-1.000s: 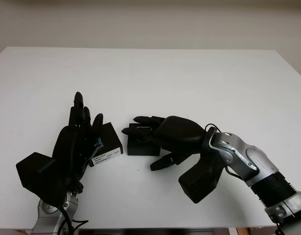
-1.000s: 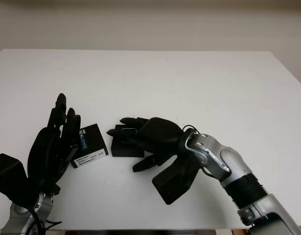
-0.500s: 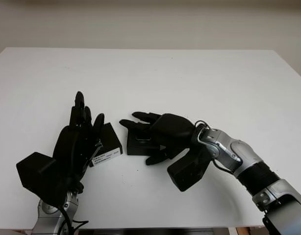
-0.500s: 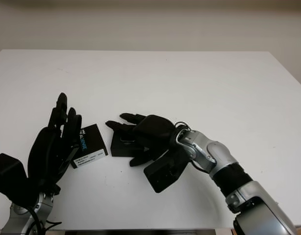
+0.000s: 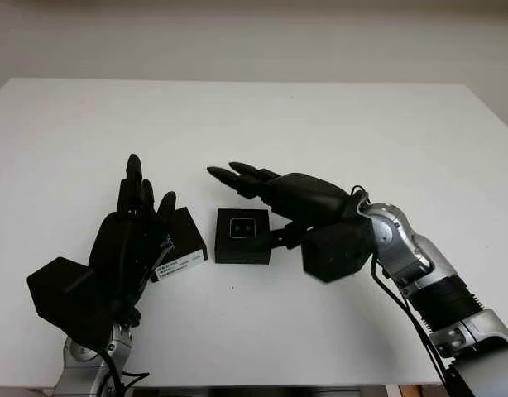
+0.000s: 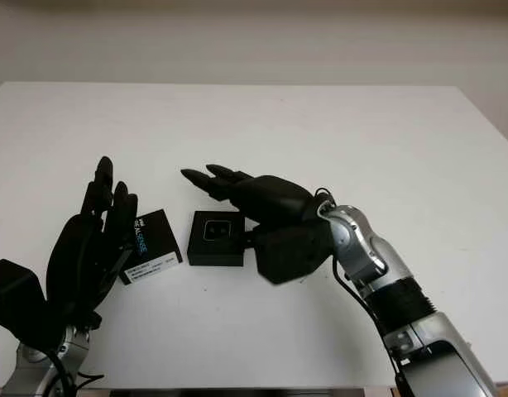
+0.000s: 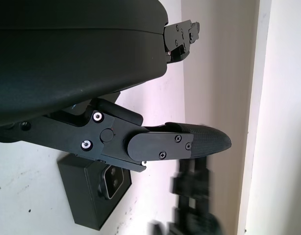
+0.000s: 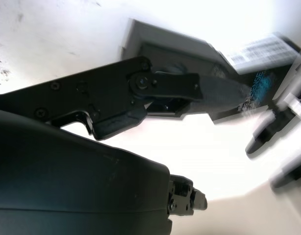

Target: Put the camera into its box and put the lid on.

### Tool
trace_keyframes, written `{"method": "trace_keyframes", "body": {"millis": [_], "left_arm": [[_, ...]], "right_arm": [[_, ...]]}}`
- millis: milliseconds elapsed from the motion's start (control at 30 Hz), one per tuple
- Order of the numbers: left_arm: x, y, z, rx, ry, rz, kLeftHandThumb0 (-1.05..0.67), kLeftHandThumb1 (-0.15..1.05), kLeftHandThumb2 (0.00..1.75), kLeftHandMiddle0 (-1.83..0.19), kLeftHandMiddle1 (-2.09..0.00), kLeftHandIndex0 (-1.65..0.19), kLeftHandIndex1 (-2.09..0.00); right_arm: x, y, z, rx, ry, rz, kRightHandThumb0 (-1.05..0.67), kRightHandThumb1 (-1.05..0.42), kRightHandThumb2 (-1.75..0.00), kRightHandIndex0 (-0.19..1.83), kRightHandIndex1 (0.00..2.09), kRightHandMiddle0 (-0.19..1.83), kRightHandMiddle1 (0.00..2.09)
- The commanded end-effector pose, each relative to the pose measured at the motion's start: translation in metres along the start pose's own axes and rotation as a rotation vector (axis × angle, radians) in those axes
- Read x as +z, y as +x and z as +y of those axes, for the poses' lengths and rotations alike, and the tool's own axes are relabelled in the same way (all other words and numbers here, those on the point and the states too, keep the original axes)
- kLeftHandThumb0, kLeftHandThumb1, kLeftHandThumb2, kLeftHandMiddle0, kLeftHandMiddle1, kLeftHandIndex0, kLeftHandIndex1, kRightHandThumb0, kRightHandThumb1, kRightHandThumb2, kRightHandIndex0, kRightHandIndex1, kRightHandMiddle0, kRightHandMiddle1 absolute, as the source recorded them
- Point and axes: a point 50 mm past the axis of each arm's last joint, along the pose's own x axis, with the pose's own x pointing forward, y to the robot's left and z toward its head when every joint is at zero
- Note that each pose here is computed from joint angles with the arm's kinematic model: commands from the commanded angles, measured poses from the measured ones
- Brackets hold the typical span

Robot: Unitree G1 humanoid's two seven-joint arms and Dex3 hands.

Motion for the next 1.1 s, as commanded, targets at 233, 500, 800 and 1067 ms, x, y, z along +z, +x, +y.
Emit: {"method": "trace_keyframes", "body": {"millis": [233,500,800,1067], "left_arm": [[0.006,0.003,0.013,-0.026,0.096,-0.021,-0.69,1.05,0.40,0.19,0.00,0.19,0.00],[0.010,-0.006,0.047,-0.106,0.590,0.069,-0.82,1.04,0.13,0.11,-0.06,0.13,-0.05],[0.016,-0.009,0.060,-0.254,0.882,0.107,-0.84,0.90,0.03,0.09,-0.07,0.13,-0.06],[0.005,-0.004,0.059,-0.232,0.997,0.043,-0.82,0.89,0.07,-0.14,-0.07,-0.02,-0.10]], "right_arm": [[0.008,-0.022,-0.029,-0.115,0.159,0.058,-0.76,-1.05,-0.46,-0.15,0.04,-0.16,0.04],[-0.020,-0.033,-0.033,-0.232,0.303,0.159,-0.73,-1.05,-0.45,-0.13,0.06,-0.14,0.06],[-0.033,-0.046,-0.045,-0.387,0.569,0.173,-0.69,-1.05,-0.49,-0.13,0.05,-0.12,0.06],[-0.038,-0.051,-0.040,-0.396,0.618,0.191,-0.65,-1.05,-0.47,-0.16,0.04,-0.14,0.05]]}}
